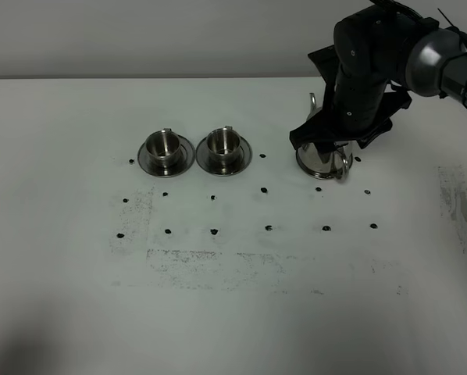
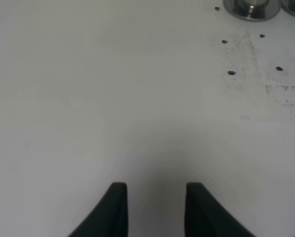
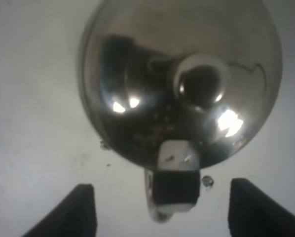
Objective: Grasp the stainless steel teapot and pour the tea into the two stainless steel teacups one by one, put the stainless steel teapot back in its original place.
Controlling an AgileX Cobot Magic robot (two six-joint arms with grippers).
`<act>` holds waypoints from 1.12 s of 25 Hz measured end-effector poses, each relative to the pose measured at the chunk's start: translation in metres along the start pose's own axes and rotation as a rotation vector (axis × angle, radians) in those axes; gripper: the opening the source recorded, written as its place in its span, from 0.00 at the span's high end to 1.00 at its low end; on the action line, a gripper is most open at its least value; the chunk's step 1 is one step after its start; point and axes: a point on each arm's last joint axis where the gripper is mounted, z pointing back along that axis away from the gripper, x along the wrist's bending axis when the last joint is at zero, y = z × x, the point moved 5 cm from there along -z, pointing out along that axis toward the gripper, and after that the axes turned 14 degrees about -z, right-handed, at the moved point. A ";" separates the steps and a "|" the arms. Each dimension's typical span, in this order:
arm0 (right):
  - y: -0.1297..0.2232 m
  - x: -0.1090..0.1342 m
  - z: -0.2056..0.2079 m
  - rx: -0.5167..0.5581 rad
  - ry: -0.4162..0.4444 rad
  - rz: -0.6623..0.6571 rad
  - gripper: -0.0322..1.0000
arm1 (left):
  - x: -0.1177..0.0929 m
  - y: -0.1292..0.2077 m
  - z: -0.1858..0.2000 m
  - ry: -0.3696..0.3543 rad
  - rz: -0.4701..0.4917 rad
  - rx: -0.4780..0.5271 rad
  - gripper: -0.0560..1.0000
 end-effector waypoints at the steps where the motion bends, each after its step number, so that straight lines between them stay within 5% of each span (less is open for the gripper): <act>1: -0.001 -0.001 0.000 -0.006 -0.002 -0.004 0.40 | 0.000 0.000 0.000 0.000 0.000 0.000 0.68; 21: -0.007 -0.001 -0.023 -0.017 -0.021 -0.029 0.43 | 0.000 0.000 0.000 0.000 0.000 0.000 0.68; 24: -0.009 -0.001 -0.023 -0.028 -0.027 -0.030 0.51 | 0.000 0.000 0.000 0.000 0.000 0.000 0.68; 28: -0.011 0.001 -0.023 -0.046 -0.041 -0.034 0.75 | 0.000 0.000 0.000 0.000 0.000 0.000 0.68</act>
